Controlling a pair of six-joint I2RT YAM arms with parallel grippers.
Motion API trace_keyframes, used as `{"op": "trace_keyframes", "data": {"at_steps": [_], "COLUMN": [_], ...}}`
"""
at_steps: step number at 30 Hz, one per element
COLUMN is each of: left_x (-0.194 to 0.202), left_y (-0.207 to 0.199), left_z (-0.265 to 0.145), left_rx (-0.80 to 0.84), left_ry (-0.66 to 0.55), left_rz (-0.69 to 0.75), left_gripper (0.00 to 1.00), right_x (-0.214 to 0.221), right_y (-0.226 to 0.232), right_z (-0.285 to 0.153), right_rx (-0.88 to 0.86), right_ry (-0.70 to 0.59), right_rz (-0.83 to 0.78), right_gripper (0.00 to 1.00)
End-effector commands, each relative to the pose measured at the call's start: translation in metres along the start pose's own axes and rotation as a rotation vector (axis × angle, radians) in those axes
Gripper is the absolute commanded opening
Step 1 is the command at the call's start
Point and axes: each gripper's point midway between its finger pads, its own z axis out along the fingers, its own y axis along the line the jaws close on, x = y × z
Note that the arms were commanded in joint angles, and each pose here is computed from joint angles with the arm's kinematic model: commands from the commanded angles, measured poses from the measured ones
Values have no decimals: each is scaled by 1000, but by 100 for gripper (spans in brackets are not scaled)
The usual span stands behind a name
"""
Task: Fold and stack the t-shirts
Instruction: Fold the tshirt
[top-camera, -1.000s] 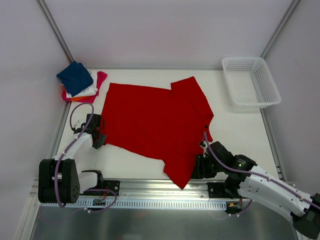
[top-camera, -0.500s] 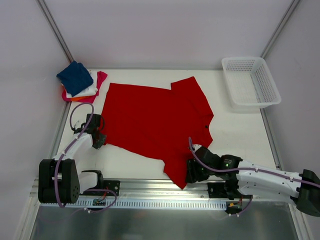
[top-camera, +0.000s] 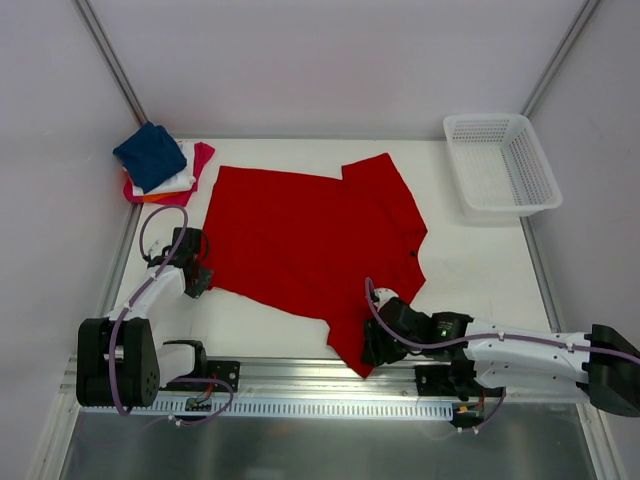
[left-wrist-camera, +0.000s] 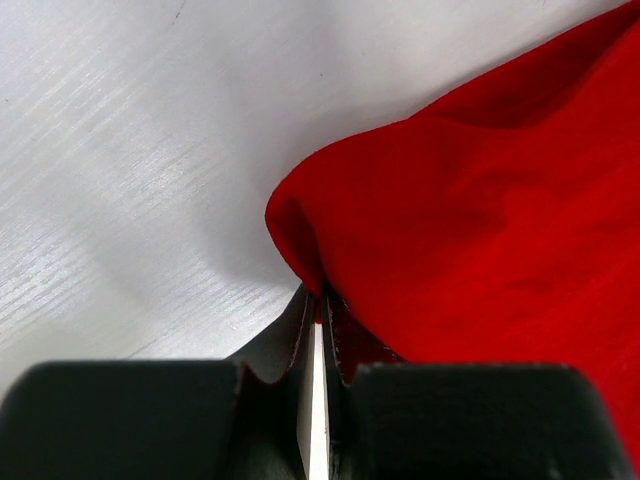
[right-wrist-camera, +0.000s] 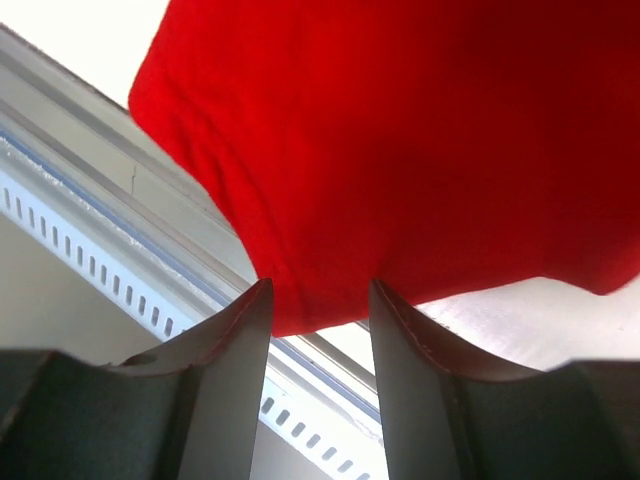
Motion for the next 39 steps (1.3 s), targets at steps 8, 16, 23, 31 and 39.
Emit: {"op": "trace_keyframes", "data": {"at_steps": [8, 16, 23, 31, 39], "left_x": [0, 0, -1, 0, 1], "left_y": [-4, -4, -4, -5, -5], "left_z": [-2, -3, -3, -4, -4], "left_rx": [25, 28, 32, 37, 40], "left_ry": [10, 9, 6, 9, 13], "left_rz": [5, 3, 1, 4, 5], "left_gripper": [0, 0, 0, 0, 0], "right_x": [9, 28, 37, 32, 26], "right_y": [10, 14, 6, 7, -1], "right_z": [8, 11, 9, 4, 0], "right_rx": [-20, -86, -86, -87, -49], "right_ry": [-17, 11, 17, -10, -42], "right_rz": [-30, -38, -38, -42, -37], "right_gripper": [46, 46, 33, 7, 32]}}
